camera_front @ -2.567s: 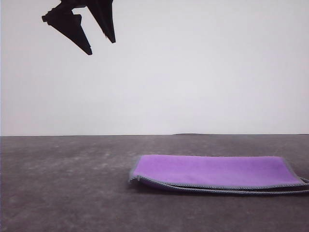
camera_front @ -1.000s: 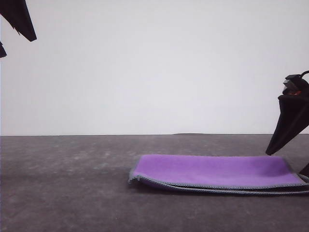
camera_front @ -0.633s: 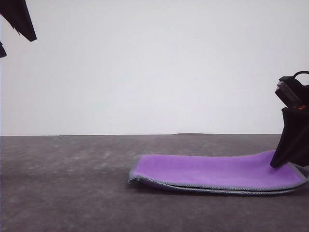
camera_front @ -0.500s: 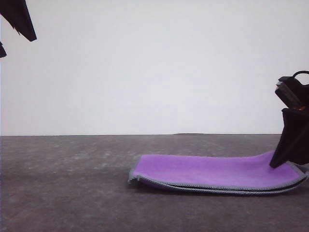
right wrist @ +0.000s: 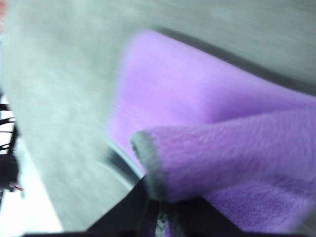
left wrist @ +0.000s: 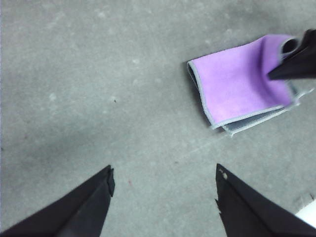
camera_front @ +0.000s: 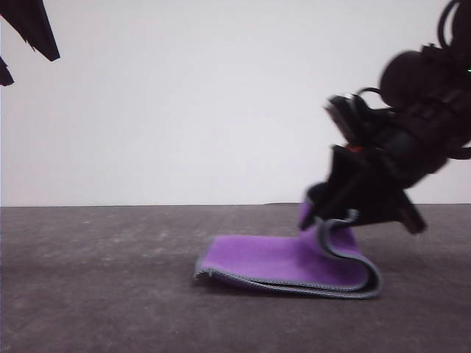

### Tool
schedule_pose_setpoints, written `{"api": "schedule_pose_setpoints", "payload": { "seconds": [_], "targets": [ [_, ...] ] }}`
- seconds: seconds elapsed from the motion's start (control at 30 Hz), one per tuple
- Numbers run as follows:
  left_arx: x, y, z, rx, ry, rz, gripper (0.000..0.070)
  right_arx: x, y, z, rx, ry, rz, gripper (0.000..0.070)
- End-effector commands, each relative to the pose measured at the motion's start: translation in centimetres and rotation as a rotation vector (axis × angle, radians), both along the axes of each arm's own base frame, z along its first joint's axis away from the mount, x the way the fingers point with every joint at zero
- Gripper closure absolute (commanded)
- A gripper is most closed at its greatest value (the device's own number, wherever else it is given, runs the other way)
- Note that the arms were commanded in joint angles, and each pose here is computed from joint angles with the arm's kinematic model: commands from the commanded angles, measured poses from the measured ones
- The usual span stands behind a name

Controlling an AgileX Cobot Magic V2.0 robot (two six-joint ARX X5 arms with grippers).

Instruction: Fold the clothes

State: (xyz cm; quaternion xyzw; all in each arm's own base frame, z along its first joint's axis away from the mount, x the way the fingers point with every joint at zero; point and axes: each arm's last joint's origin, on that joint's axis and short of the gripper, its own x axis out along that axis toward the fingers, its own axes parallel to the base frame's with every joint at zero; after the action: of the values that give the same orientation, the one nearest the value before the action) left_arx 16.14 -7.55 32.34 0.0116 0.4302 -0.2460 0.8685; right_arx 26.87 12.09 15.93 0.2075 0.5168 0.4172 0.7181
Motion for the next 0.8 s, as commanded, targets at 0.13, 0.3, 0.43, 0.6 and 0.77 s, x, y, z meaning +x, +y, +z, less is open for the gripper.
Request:
{"api": "schedule_pose_setpoints", "payload": {
  "seconds": [0.13, 0.3, 0.43, 0.6, 0.77],
  "targets": [
    [0.2, -0.1, 0.1, -0.006, -0.007, 0.004, 0.0306, 0.2, 2.4, 0.1, 0.062, 0.023, -0.010, 0.0695],
    [0.2, -0.1, 0.1, -0.006, -0.007, 0.004, 0.0306, 0.2, 3.3, -0.2, 0.071, 0.023, -0.001, 0.0695],
    [0.2, -0.1, 0.1, -0.006, -0.007, 0.004, 0.0306, 0.3, 3.4, -0.4, 0.072, 0.027, -0.002, 0.0694],
    [0.2, -0.1, 0.1, -0.006, -0.007, 0.004, 0.0306, 0.2, 3.5, -0.4, 0.079, 0.028, 0.007, 0.0498],
    [0.2, -0.1, 0.1, -0.006, -0.007, 0.004, 0.0306, 0.2, 3.5, -0.4, 0.085, 0.031, 0.013, 0.0381]
  ]
}}
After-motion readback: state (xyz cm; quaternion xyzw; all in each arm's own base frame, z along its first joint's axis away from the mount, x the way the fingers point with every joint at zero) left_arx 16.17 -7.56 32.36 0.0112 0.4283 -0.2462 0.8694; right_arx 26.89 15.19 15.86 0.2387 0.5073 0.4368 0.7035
